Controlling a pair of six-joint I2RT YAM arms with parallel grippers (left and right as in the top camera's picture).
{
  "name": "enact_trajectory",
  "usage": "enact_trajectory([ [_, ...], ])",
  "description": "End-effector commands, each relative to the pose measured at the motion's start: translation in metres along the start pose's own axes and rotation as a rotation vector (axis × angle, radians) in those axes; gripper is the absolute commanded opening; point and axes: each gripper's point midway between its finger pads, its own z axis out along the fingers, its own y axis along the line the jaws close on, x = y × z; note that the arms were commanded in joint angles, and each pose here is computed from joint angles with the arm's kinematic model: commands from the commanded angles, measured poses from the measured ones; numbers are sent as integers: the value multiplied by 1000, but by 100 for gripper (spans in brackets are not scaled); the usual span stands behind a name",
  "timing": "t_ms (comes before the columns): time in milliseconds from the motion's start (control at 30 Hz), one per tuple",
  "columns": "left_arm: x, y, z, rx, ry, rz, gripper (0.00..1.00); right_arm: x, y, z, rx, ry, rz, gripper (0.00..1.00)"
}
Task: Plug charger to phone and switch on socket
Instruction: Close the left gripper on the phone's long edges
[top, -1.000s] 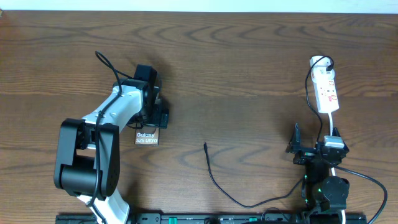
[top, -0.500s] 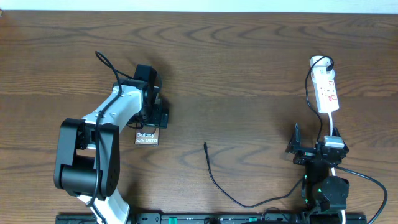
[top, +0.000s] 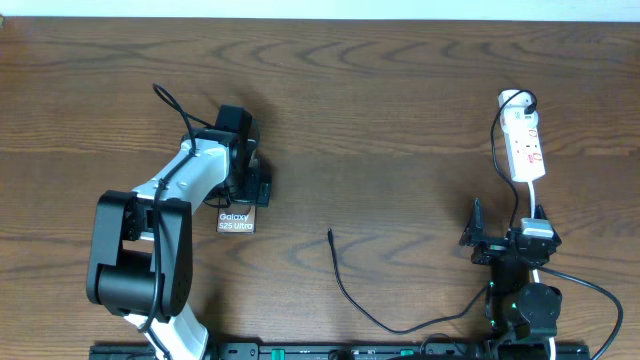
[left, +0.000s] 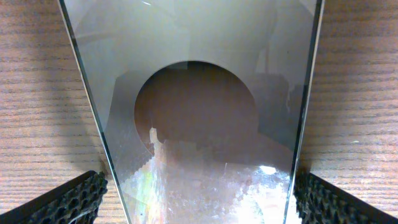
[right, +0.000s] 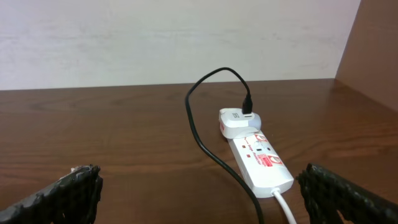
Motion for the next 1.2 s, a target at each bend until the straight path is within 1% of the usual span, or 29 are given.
enact_trajectory([
  [0,12,1,8,-9,42,-9,99,0,1,0,-3,0,6,99],
  [233,12,1,8,-9,41,-9,100,1,1,0,-3,1,6,99],
  [467,12,1,8,-9,41,-9,90,1,1,0,-3,1,6,99],
  [700,12,1,8,-9,42,-9,88,1,1,0,-3,1,6,99],
  [800,12,1,8,-9,42,-9,83,1,1,0,-3,1,6,99],
  [1167,12,1,8,-9,42,-9,81,1,1,0,-3,1,6,99],
])
